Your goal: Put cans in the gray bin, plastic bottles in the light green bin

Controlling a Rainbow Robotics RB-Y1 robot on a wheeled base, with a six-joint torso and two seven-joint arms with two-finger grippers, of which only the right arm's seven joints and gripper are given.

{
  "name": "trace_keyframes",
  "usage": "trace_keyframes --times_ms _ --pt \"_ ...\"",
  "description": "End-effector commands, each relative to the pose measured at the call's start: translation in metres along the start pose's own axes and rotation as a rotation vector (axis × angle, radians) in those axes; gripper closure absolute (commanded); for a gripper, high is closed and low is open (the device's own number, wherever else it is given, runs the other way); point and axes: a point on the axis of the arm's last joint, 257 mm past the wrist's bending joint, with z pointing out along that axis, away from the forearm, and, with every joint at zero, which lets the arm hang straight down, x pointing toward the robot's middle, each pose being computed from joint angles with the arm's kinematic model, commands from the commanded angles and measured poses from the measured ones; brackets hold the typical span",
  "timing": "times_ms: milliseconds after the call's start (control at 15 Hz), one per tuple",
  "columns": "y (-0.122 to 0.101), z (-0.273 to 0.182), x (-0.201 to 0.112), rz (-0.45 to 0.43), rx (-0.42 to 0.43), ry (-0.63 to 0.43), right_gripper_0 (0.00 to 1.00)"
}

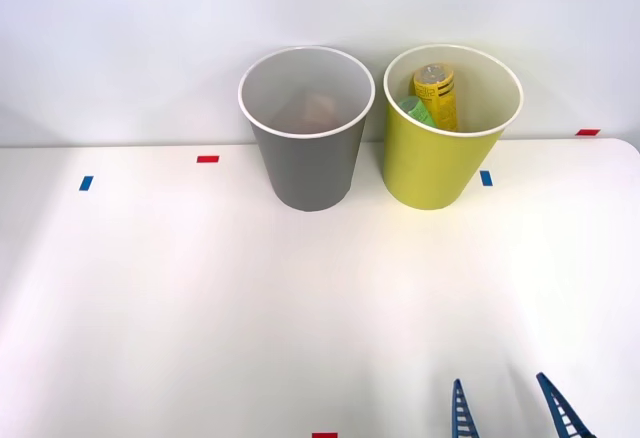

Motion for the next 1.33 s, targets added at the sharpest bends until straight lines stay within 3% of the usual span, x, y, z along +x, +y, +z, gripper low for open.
trace_keyframes --times_ms 67,1333 --pt "-0.0066 -0.0136 0.0057 0.007 0.036 0.028 0.0" --pt "-0.0081 -0.0174 0.0079 0.008 0.045 0.038 0.0"
